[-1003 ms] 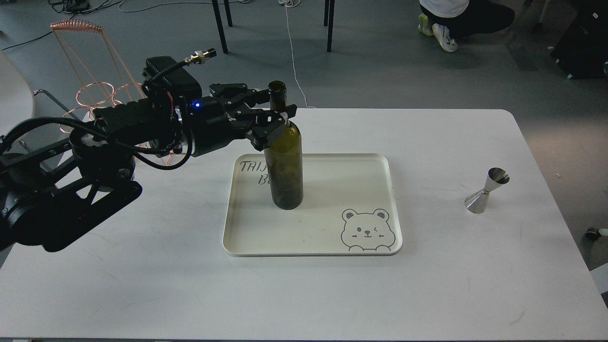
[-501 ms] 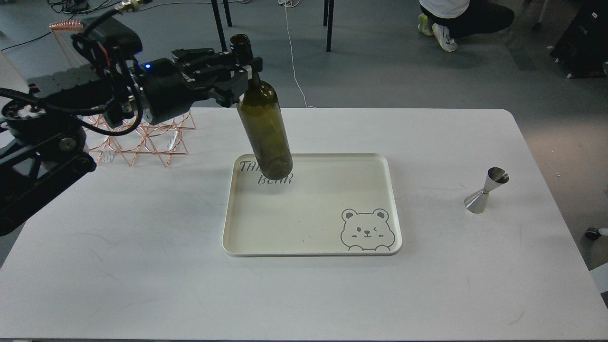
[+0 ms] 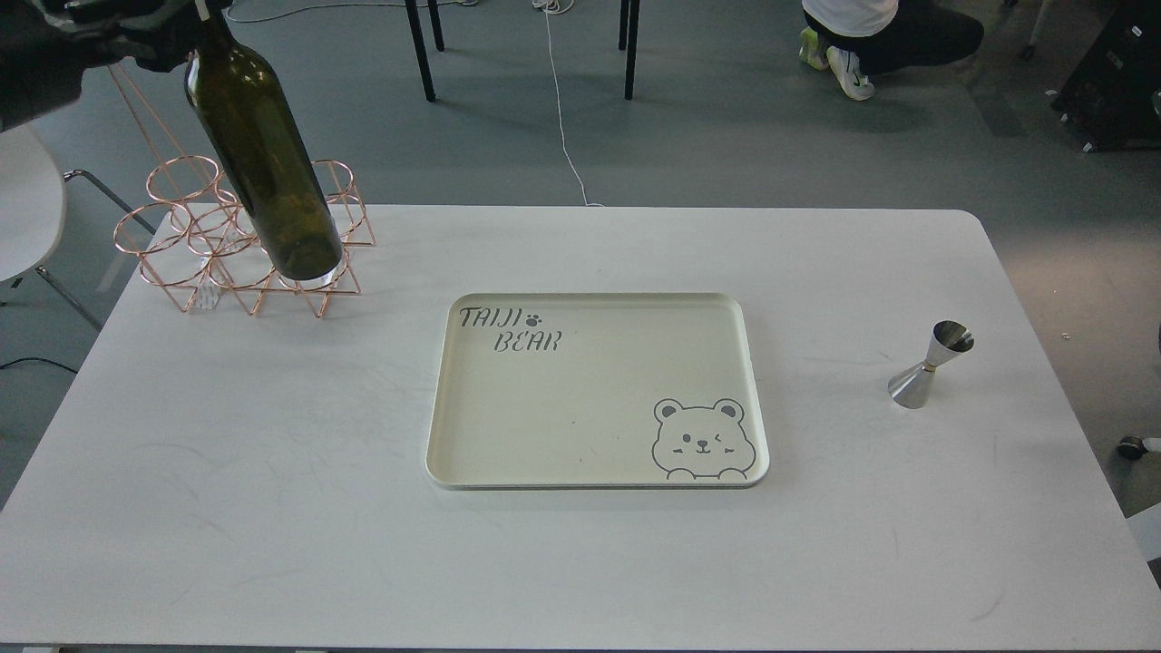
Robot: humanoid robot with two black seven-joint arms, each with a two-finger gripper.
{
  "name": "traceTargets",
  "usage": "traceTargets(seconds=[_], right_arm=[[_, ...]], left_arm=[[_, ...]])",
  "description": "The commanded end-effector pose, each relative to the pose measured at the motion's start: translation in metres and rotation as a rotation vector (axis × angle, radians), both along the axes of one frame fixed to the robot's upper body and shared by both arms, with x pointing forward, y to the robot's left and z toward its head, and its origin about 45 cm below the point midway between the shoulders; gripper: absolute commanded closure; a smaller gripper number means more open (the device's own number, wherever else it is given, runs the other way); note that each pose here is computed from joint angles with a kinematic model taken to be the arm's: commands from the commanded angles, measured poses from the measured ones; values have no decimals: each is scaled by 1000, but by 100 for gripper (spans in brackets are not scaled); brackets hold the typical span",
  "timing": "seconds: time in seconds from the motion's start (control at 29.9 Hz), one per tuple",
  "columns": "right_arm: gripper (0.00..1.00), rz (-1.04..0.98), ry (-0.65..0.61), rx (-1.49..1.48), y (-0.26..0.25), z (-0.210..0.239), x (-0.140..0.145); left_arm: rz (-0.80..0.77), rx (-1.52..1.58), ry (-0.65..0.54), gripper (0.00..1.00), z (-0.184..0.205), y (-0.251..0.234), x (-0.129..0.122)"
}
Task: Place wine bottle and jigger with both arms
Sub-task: 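Lift the wine bottle and carry it over the copper rack, then lower the bottle into the copper rack and release it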
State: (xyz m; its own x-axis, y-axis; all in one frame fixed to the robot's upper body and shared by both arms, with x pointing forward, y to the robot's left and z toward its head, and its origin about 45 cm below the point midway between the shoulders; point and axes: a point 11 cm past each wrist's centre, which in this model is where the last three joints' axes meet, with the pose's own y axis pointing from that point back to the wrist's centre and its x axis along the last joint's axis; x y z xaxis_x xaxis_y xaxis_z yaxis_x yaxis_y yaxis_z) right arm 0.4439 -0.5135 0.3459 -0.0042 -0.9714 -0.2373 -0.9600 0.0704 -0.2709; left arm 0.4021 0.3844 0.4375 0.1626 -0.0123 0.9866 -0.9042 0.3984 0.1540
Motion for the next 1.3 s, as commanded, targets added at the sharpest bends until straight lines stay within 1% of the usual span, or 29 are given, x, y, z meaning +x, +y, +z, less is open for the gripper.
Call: traceTargets(seconds=[0.0,0.13,0.43,0.8,0.9,1.27], right_arm=[[3,5,-12,-4,2,7,2],[3,-2,-14,-10,-2,9,1],[3,5,-26,-1,0,12,2],[3,14,-30,3,4,13,4],[3,13,-30,2,3,13,4],[3,15,-32,3,4,14,5]], left_arm=[[65,-23,-34,90,1,18,12],[93,-57,-27,90,-9,22,25],[94,-60,-17,90,-28,13,38],[118,-44,-13,90,-40,20,40],[115,-29,-14,89,-47,19,40],[104,-36,-13,88,-54,13,41]])
